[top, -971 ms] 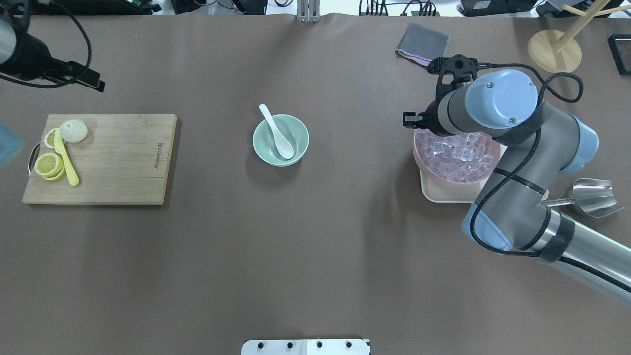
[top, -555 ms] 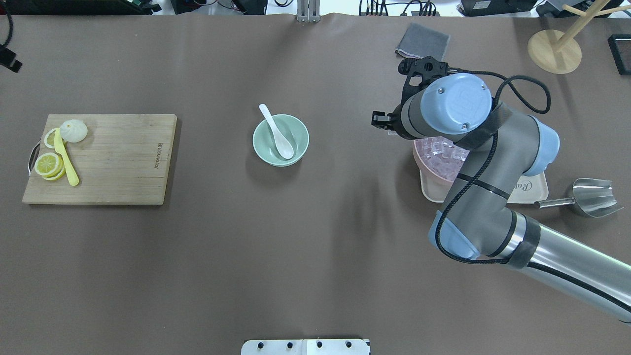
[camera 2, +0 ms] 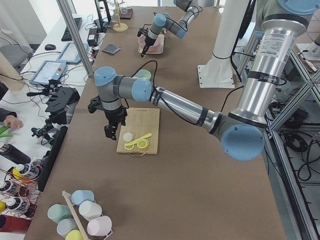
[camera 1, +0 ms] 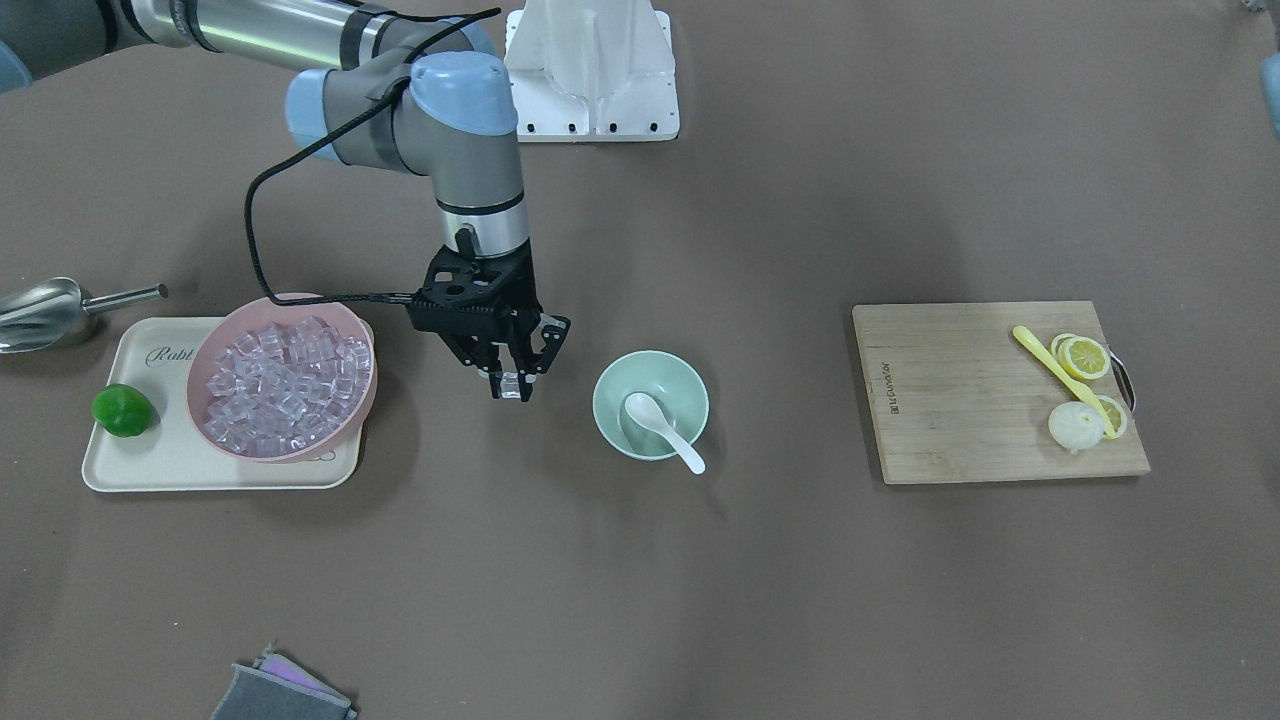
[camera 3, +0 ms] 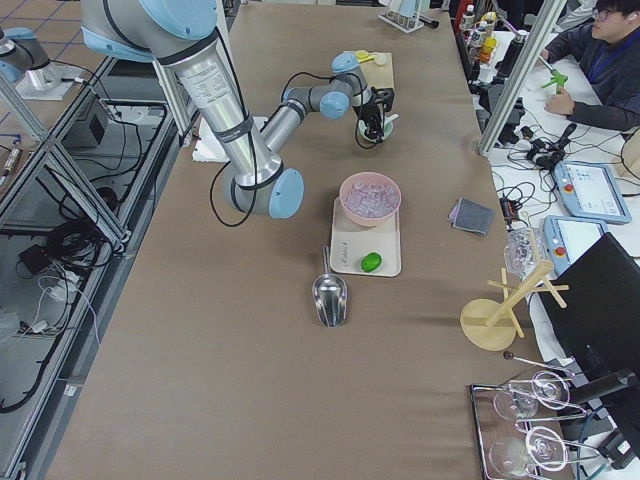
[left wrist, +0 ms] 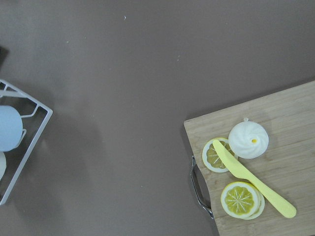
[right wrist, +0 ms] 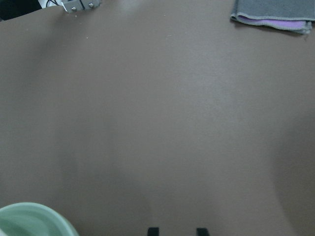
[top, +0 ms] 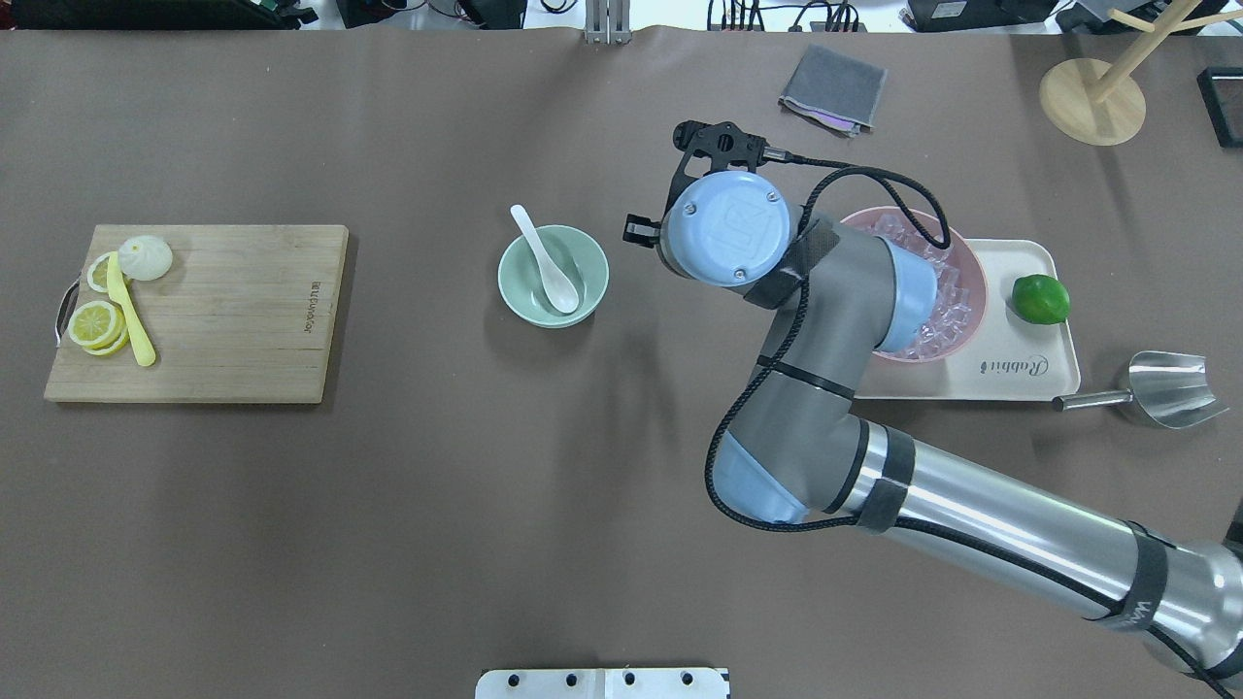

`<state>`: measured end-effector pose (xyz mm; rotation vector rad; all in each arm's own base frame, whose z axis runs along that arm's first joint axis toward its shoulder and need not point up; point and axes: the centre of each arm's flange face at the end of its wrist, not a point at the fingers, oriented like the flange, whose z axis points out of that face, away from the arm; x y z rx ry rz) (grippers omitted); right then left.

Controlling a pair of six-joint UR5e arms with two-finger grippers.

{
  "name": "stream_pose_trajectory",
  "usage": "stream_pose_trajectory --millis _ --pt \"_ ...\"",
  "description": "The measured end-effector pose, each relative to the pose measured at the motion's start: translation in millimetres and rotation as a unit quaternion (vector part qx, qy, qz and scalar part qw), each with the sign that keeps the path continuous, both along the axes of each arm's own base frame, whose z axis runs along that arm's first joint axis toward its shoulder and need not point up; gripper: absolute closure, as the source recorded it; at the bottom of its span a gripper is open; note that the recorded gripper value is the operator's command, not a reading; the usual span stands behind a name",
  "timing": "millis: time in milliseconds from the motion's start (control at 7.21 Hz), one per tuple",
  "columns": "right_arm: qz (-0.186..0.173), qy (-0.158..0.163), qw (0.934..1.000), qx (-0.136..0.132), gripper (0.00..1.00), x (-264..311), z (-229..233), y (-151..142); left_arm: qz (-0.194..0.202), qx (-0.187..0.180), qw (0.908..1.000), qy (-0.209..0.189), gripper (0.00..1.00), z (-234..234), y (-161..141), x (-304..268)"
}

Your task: Put spoon and ice into bowl

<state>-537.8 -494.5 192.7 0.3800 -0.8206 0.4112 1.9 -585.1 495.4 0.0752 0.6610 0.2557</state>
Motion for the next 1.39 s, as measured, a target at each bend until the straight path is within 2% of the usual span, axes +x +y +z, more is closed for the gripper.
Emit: stream_pose_trajectory --millis 277,555,832,1109,1387 --pt "0.030 -0.009 0.9994 -0.014 1.00 -45 -31 -3 -0.007 -0.033 0.9987 0.039 0.01 23 17 -8" --pt "0.049 -0.005 0.9986 -0.019 1.00 -92 -50 8 -0.008 -0.046 0.9973 0.056 0.01 30 22 -6" --pt "0.051 0.006 0.9986 -0.010 0.82 -119 -46 30 -0.008 -0.049 0.9970 0.060 0.01 32 22 -6" --pt "0.050 0.016 0.9986 -0.002 0.01 -132 -41 42 -0.008 -0.050 0.9969 0.061 0.01 33 22 -5" --pt "0.053 0.021 0.9983 0.007 0.00 -135 -41 44 -0.008 -0.053 0.9967 0.061 0.01 36 24 -5"
